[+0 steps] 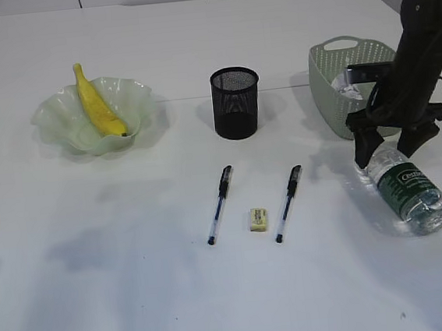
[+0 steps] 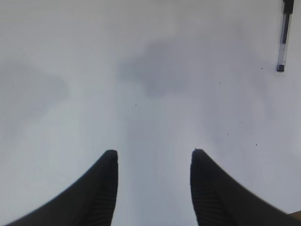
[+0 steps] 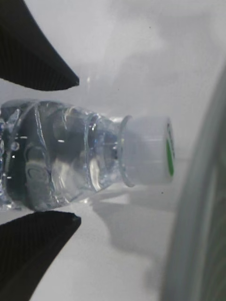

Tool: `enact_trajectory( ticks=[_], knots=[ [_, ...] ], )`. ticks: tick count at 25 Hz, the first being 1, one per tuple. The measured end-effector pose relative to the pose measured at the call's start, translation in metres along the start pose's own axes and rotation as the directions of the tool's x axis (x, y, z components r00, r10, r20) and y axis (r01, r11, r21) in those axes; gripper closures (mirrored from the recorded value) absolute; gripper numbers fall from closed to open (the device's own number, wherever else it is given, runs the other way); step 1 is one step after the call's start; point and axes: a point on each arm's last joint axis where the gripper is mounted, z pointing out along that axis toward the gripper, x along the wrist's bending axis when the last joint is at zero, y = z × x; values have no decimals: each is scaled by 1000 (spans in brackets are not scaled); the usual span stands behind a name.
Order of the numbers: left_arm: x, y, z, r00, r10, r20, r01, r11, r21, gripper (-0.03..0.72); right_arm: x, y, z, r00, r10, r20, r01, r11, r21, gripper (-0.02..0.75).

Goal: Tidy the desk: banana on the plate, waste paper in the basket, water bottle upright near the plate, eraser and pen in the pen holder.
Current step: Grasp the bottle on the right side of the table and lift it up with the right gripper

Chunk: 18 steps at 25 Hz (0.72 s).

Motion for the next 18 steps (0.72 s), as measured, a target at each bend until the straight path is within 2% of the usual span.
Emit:
enact_trajectory(
  ticks=[8, 15, 18],
  knots=[
    [0, 0, 0, 1000, 0, 0, 0, 1000, 0, 340, -1, 1, 7, 1000, 14, -3, -14, 1000, 15, 153],
    [0, 0, 0, 1000, -1, 1, 1, 1000, 0, 347, 0, 1, 7, 1000, 26, -15, -26, 1000, 13, 260],
    [0, 0, 0, 1000, -1, 1, 1, 1000, 0, 349, 1, 1, 7, 999, 27, -18, -27, 1000, 17, 284]
  ],
)
